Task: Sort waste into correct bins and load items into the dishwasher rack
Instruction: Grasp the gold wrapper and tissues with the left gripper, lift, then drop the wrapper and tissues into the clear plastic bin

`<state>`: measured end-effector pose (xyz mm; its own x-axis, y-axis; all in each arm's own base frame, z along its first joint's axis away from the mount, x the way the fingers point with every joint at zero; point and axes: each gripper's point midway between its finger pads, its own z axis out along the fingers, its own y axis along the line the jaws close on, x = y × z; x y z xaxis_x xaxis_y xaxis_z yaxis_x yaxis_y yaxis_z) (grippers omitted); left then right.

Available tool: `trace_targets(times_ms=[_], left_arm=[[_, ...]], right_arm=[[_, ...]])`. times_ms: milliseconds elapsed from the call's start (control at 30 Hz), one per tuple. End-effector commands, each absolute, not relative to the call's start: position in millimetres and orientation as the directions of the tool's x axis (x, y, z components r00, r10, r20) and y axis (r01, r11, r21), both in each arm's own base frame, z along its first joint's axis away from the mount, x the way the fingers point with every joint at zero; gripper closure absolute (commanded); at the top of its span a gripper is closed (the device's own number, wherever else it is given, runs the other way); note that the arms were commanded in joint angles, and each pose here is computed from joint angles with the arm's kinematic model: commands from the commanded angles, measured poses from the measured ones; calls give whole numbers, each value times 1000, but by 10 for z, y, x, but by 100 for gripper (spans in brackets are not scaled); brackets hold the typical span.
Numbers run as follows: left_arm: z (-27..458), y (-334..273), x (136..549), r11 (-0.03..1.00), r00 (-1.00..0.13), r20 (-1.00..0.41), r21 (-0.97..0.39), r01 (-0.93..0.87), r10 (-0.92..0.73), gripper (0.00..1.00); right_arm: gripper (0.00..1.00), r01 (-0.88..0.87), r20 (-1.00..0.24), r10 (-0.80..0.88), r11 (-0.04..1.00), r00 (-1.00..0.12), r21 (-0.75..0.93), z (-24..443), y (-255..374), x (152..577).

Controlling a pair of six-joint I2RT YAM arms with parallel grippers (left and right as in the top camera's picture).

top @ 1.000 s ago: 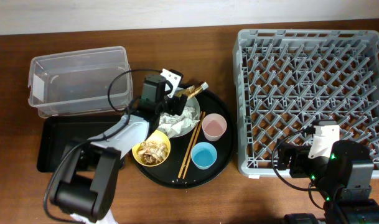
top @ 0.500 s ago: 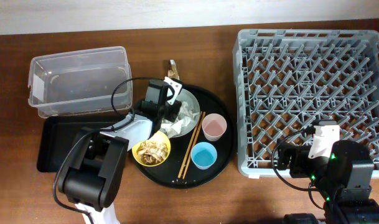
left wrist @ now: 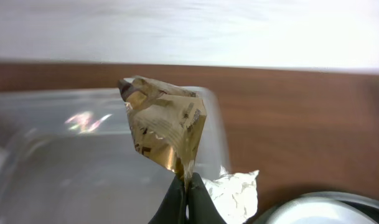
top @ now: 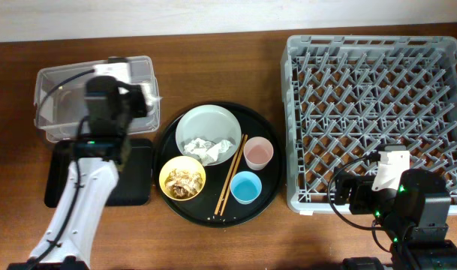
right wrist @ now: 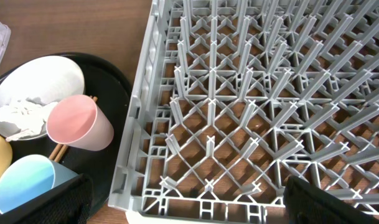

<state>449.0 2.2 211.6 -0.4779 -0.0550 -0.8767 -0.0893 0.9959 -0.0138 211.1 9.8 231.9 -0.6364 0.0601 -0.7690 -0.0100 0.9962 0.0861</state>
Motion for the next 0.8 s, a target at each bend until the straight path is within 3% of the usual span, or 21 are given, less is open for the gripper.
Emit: trace_targets(times_ms=[0, 100, 133, 167, 200, 267, 300, 333, 433, 533, 600, 700, 767], left_arm=[[1913, 533, 4511, 908, -428, -823, -229, -352, -374, 100], [1424, 697, 4611, 853, -444, -766, -253, -456, -465, 98], [1257, 693, 4629, 853, -471, -748, -243, -462, -468, 87], [1282, 686, 4660, 857, -463, -756, -248, -452, -463, 49], [1403, 643, 4691, 877, -457, -775, -252, -410, -437, 48], [1957, 388, 4689, 911, -407, -819, -321, -259, -404, 30], [2117, -15, 4589, 953, -459, -837, -286, -96, -298, 25], [1999, -425, 4451, 976, -544, -822, -216, 25, -168, 1], [1656, -1307, 4050, 954, -666, -742, -137, 266, 79, 1], [1357, -2024, 3703, 860, -642, -690, -54, 507, 334, 1], [898, -2174, 3586, 824, -669, -598, -26, 566, 441, 2], [447, -1944, 3614, 857, -731, -486, 74, 511, 478, 7], [301, -1881, 3567, 858, -753, -438, 89, 506, 490, 23]], right_arm=[[1, -14, -780, 65, 995, -622, 94, 2391, 114, 2113], [1, -14, -780, 65, 995, -622, 94, 2391, 114, 2113], [1, -14, -780, 65, 995, -622, 94, 2391, 114, 2113], [1, -14, -780, 65, 995, -622, 94, 2390, 114, 2112], [1, -14, -780, 65, 995, -622, 94, 2391, 114, 2113], [1, -14, -780, 65, 995, -622, 94, 2390, 114, 2112], [1, -14, -780, 65, 995, -622, 94, 2391, 114, 2113], [1, -14, -780, 65, 995, -622, 94, 2391, 114, 2113], [1, -14, -780, 65, 995, -622, 94, 2391, 114, 2112], [1, -14, -780, 65, 995, -622, 95, 2391, 114, 2112], [1, -14, -780, 65, 995, -623, 94, 2389, 114, 2111], [1, -14, -776, 65, 995, -628, 94, 2377, 115, 2101], [1, -13, -775, 65, 995, -628, 94, 2376, 115, 2100]])
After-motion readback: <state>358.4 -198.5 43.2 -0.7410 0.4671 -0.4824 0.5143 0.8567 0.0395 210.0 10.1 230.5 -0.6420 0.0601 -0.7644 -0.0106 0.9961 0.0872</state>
